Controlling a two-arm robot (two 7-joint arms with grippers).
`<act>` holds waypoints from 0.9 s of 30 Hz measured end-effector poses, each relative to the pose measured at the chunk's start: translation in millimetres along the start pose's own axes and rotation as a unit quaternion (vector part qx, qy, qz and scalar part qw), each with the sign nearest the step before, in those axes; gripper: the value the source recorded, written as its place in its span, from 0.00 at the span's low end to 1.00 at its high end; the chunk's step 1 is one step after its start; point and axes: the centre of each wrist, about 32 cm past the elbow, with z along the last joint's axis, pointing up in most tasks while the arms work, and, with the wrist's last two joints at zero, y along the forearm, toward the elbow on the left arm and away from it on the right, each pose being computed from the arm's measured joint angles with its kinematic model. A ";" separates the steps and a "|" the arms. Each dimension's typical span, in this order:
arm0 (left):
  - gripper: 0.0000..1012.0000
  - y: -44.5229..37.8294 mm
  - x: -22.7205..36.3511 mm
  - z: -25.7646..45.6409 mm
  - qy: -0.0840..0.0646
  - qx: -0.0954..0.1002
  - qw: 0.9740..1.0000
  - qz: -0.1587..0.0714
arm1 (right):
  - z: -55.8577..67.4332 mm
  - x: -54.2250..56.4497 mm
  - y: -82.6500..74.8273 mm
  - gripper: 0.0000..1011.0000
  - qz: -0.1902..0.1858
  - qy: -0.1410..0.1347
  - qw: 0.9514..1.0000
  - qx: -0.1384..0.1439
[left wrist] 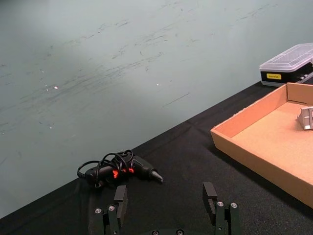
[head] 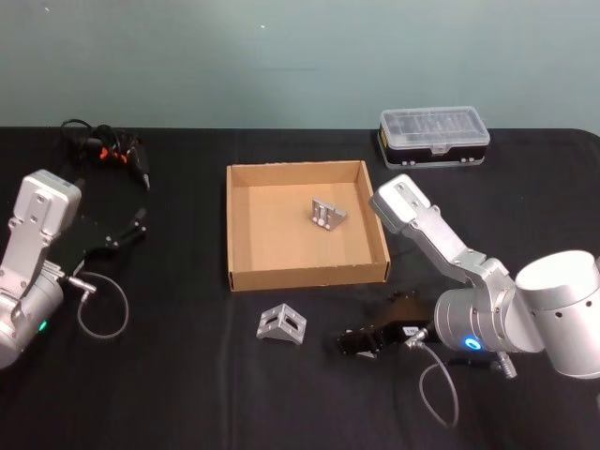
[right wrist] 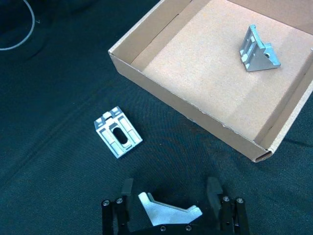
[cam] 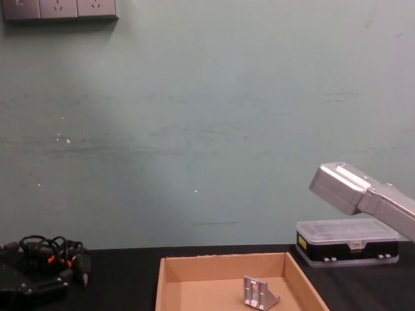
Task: Use one hand to pick up the angle iron from the table and place it into the box.
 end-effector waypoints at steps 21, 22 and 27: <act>1.00 0.0 0.0 0.0 0.000 0.000 1.000 0.000 | 0.1 0.0 -0.4 0.36 0.000 -0.001 1.000 0.000; 1.00 0.0 0.0 0.0 0.000 0.000 1.000 0.000 | 0.1 0.0 -0.4 0.33 0.000 -0.001 1.000 0.000; 1.00 0.0 0.0 0.0 0.000 0.000 1.000 0.000 | 0.2 0.0 -0.4 0.16 0.000 -0.001 1.000 0.000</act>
